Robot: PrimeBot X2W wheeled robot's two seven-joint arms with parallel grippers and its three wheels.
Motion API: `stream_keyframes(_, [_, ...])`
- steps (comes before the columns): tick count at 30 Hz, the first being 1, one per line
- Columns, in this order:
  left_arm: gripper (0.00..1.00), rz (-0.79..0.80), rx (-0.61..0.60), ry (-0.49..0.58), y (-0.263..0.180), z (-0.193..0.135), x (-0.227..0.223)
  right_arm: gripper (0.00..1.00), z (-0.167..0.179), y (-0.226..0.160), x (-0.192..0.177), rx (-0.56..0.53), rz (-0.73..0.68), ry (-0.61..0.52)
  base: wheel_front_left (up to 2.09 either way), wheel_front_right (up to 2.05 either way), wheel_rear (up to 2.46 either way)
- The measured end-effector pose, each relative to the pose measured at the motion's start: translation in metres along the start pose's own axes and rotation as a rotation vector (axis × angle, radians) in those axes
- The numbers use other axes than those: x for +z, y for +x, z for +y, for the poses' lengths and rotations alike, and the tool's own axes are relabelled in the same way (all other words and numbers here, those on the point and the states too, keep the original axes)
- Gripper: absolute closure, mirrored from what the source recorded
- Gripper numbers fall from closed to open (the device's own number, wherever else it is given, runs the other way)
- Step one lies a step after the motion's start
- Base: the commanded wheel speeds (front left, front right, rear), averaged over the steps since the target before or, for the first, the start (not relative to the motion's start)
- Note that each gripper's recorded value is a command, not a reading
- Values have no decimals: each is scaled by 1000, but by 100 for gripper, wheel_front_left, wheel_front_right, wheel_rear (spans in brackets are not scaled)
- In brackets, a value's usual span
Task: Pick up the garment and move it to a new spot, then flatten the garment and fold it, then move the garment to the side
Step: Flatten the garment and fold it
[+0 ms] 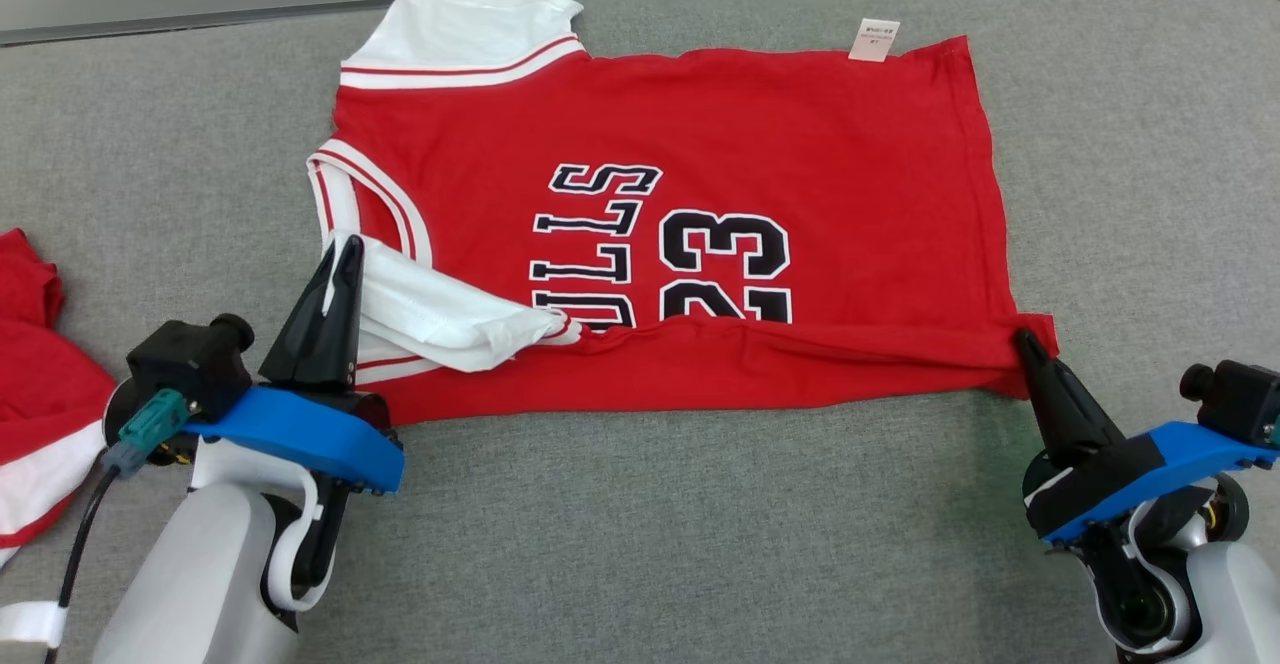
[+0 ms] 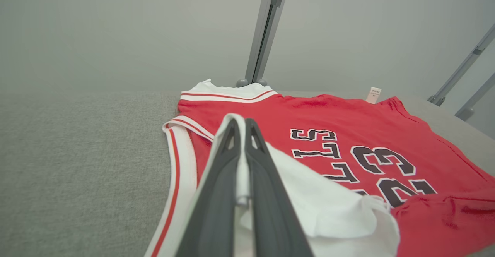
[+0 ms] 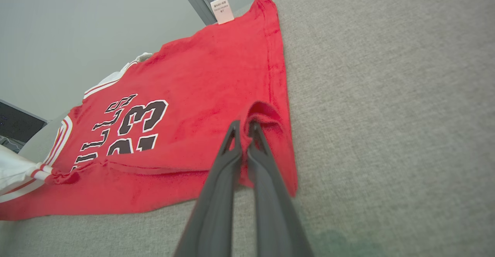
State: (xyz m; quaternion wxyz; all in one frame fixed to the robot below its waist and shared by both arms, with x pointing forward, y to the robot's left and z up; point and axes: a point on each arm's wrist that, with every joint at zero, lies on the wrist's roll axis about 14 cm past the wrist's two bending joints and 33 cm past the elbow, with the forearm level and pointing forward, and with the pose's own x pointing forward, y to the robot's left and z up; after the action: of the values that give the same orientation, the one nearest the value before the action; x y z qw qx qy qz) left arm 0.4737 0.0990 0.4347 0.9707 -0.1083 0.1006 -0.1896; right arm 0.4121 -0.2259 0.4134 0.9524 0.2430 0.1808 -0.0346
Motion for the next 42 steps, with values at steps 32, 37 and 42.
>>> stream_keyframes(32, [0,173,150,-6,-41,32,-66,0,-17,1,-18,-33,69,-165,0,0,0])
stream_keyframes(37, [0,215,174,-16,-49,36,-78,0,-20,3,-27,-42,101,-183,0,0,0])
stream_keyframes(42, [0,242,185,-17,-52,37,-83,16,-18,6,-39,-38,137,-192,0,0,0])
